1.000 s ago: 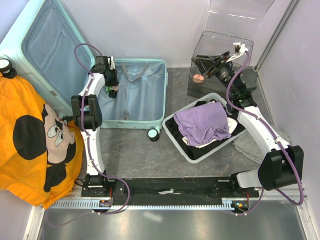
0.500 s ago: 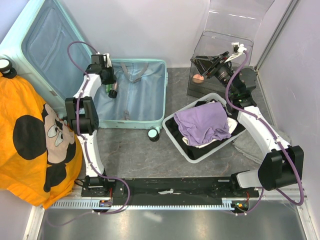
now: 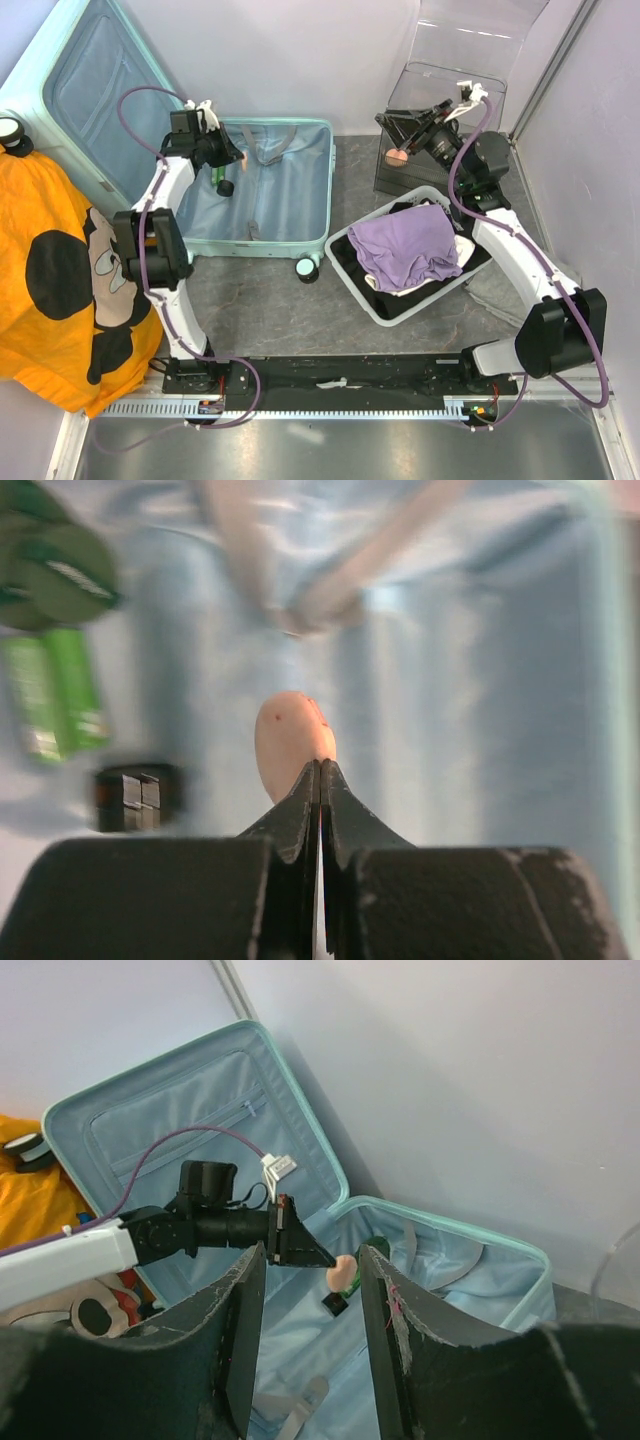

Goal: Open, take out, and arrange the luggage
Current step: Pick up the personal item from the luggage.

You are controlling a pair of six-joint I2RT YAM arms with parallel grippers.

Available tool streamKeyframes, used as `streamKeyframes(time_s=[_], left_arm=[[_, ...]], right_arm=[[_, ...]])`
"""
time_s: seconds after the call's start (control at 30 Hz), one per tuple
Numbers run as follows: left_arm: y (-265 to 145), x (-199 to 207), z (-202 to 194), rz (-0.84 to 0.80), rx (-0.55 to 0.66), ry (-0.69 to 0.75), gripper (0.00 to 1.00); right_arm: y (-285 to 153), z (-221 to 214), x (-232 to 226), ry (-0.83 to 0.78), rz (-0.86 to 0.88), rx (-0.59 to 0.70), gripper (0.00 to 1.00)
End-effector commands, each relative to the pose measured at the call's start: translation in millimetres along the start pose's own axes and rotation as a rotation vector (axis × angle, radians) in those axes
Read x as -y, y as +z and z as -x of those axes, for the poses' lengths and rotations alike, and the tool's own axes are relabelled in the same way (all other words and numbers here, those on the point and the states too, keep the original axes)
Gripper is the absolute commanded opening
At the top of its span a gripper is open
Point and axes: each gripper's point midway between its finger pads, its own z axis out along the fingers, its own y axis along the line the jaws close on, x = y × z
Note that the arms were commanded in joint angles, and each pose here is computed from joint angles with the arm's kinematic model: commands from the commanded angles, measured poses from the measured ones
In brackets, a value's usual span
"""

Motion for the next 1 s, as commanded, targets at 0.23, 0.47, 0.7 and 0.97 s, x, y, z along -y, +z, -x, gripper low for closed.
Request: streamKeyframes(time_s=[0.23,0.47,0.7,0.97], left_arm=[[-172,190,43,-0.787,0.169,-0.074,0.02],[-206,209,3,-0.960,0.124,-0.078,0.02],[-234,223,-8,-1.144,0.116,-0.178,0.01],[-238,222,-15,-1.215,0.079,-0.251,0.02]], right_arm=[[51,-56,-67,0.078,0.246,-0.224,0.54],[54,-104,-110,0.212,0.387,-0.306,0.56],[43,-126,-111,0.278,0.439,-0.319,0.62],[39,-145,-97,0.198,0.396,-0.379,0.57]])
